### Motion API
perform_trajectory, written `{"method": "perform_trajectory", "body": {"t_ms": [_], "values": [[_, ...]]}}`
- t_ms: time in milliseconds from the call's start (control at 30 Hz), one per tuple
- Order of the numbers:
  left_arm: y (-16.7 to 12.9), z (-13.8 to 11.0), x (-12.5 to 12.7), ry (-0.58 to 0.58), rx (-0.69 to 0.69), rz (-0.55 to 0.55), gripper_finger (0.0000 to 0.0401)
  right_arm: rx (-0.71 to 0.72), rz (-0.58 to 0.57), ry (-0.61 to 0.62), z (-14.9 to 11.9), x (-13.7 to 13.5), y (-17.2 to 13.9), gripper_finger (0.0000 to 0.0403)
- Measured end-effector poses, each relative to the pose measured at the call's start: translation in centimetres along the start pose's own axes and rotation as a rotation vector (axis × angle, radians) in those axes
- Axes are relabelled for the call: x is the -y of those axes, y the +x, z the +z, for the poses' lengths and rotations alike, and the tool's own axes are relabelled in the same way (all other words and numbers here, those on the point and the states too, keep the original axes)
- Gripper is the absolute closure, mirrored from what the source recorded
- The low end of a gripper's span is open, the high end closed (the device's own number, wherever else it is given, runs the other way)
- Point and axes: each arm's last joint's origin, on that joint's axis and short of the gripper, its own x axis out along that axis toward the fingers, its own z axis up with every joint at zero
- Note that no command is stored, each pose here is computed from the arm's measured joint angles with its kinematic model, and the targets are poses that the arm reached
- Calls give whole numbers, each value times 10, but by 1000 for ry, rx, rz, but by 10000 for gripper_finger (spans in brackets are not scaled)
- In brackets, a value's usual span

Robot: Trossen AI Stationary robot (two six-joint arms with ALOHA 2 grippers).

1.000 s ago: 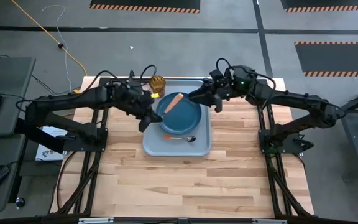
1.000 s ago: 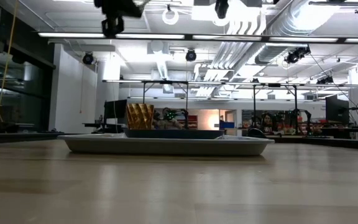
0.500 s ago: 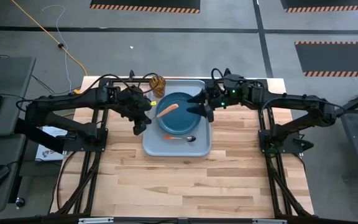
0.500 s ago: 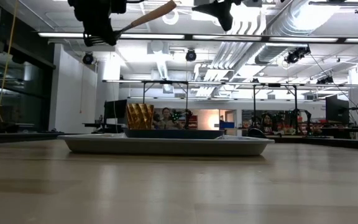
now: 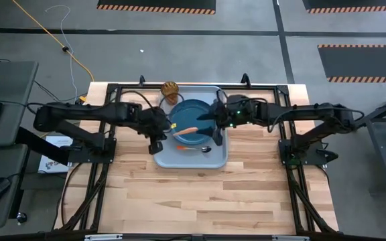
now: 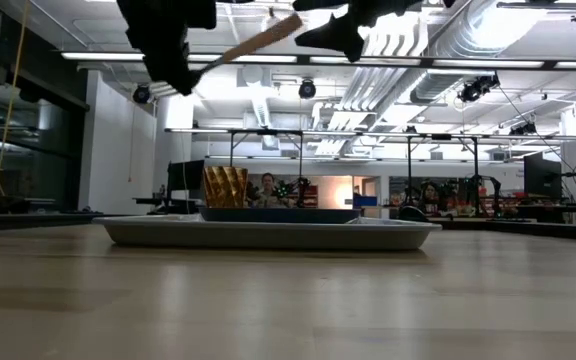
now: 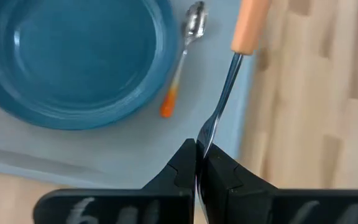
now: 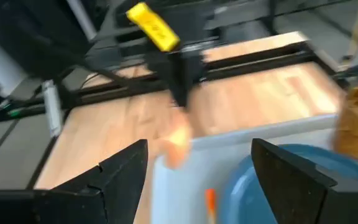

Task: Pick and place plate/cup/fork/spoon on tray
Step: Put the orange fork on the bottom side of the light blue tray next to the orange spoon

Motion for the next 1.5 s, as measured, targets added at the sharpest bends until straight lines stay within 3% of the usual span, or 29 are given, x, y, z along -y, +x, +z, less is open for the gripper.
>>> {"method": "perform_trajectory", "body": {"t_ms": [200,533,933,1133,1500], "values": [[20,3,1,44,-42,118,401,-49,61,-11,-9,-12,11,125],[27,15,14,139,77,120,401,-142,-77,-7,-22,-12,15,125],[32,14,16,124,61,150,401,-102,-9,9,-18,-18,16,145],[35,14,16,121,50,154,401,-107,-14,15,-19,-18,16,195],[34,16,17,111,79,136,401,-115,-32,41,-20,-17,16,347]]}}
